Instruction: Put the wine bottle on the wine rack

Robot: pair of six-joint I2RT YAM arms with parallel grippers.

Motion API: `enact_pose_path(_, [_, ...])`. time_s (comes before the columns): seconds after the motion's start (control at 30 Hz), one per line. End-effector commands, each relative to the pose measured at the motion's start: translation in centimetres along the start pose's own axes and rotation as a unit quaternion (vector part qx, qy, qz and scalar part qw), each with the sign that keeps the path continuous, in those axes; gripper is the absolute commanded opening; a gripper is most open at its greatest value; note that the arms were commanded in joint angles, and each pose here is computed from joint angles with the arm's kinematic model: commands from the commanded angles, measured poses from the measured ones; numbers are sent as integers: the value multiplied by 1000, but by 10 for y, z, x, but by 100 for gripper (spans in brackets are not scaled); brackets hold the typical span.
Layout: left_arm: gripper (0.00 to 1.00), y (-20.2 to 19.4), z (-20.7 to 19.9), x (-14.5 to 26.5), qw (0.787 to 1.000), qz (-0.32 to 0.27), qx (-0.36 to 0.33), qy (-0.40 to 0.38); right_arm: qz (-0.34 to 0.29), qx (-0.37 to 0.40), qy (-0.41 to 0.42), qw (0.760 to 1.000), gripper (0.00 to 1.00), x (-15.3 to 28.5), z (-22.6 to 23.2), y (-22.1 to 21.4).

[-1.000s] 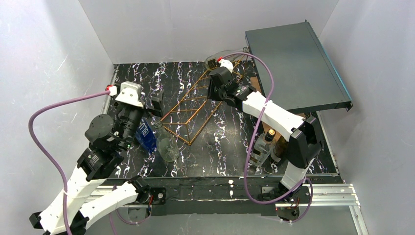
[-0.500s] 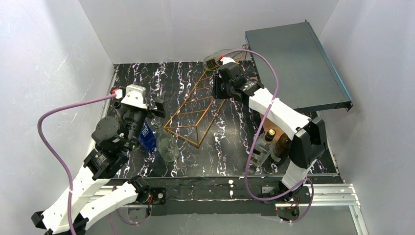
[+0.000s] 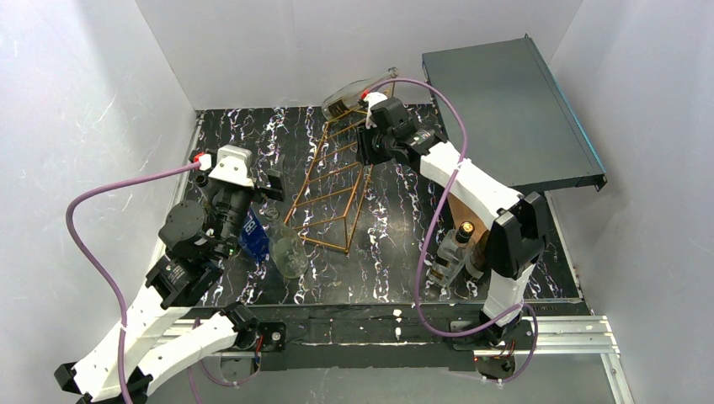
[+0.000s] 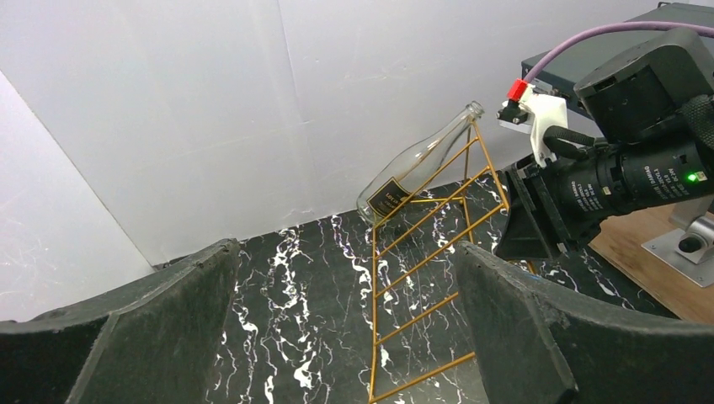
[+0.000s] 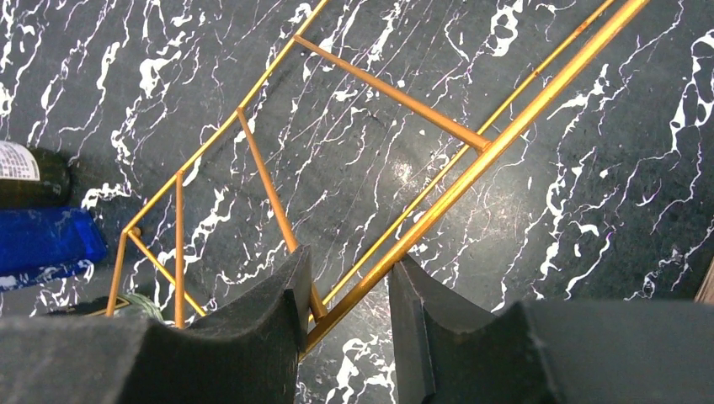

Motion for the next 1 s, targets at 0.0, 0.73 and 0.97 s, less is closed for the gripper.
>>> enact_pose_path(0.0, [98, 4, 4, -1, 1000, -13, 3, 15, 46, 106, 26, 993, 1, -2, -11, -19])
enact_pose_path(0.73, [98, 0, 3, -2, 1000, -11, 3, 16, 31, 54, 12, 998, 39, 11, -14, 0])
enact_pose_path(0.97, [98, 0, 1, -3, 1000, -10, 6, 10, 10, 50, 4, 999, 81, 40, -11, 26])
Point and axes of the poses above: each gripper's point midway between its finger pads, its own x axis back along the fingers, its own z axis along the line the jaws close on, y = z × x, the point moved 6 cm from there along x, back along the fingers, and after that the axes turned 5 degrees about x, right-handed, at the moved point
